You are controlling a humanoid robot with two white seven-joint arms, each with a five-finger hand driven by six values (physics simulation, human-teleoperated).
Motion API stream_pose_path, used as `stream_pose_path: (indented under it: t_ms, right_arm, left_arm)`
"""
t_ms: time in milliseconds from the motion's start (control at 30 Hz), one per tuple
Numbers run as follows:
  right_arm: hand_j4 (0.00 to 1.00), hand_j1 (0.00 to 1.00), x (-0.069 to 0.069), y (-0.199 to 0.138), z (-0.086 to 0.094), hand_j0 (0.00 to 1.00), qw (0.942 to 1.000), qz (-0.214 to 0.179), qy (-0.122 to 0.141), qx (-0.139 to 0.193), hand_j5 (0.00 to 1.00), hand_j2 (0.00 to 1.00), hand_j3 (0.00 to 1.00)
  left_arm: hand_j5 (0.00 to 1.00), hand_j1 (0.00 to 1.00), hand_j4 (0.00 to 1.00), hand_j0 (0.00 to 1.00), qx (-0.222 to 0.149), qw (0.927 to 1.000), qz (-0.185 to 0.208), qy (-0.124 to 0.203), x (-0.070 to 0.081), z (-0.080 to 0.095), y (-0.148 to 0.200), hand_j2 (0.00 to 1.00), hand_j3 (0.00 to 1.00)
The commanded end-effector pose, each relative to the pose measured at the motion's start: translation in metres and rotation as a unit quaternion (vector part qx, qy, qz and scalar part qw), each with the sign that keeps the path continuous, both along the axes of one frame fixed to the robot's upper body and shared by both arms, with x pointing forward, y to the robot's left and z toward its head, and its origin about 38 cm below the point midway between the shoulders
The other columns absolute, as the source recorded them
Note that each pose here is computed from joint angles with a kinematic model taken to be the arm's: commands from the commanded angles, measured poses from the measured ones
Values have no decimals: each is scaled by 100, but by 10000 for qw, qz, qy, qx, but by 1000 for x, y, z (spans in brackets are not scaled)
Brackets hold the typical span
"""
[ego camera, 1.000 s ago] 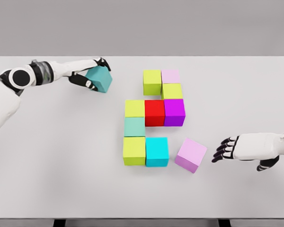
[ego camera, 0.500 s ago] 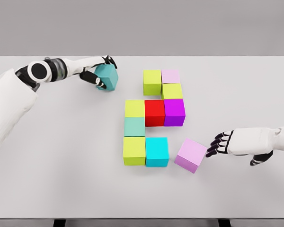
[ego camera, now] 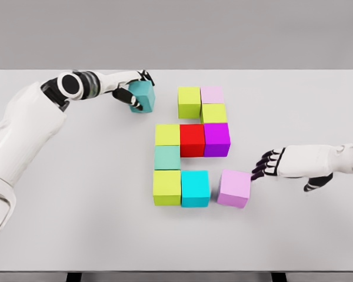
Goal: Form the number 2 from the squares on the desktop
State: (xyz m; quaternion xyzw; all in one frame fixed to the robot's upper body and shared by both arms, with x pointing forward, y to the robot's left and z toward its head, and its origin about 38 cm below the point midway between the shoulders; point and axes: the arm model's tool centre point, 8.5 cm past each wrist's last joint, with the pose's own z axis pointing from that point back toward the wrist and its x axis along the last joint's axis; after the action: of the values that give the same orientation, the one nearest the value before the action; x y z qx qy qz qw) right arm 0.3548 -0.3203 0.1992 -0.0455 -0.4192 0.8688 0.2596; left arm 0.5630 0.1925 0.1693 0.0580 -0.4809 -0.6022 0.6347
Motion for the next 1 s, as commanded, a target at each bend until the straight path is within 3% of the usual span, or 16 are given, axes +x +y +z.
stream_pose_path:
  t_ms: [0,133,467,600,667,800,967]
  right_arm:
    - [100,100,4,-1,-4,100,9999,-81,35,55,100,100,100]
    - [100,100,11,5,-2,100,9998,-97,-37,182,100,100,100]
    - [100,100,11,14,-3,100,9996,-7,-35,281,100,100,100]
    - [100,100,23,-3,4,100,9990,-314,-160,286,100,100,100]
    - [100,100,18,-4,5,100,9992,-279,-146,234,100,100,100]
    - [100,100,-14,-3,3,100,10000,53,7,-21,100,100,100]
    - [100,100,-21,0,-11,100,9997,106,186,-73,100,100,100]
  left_arm:
    - [24,24,24,24,-19,10000,21,35,0,-1,-8,24,24]
    - [23,23,23,23,-29,10000,52,67,1,0,-12,23,23]
    - [23,23,23,23,-2,10000,47,79,1,3,-22,23,23]
    - [23,23,23,23,-6,10000,36,69,1,4,-23,23,23]
    - [23,23,23,23,3,10000,26,77,0,3,-24,23,23]
    - [23,23,23,23,-64,9999,-77,78,-1,3,-38,23,23]
    - [23,23,23,23,-58,9999,-80,88,-1,2,-39,23,23]
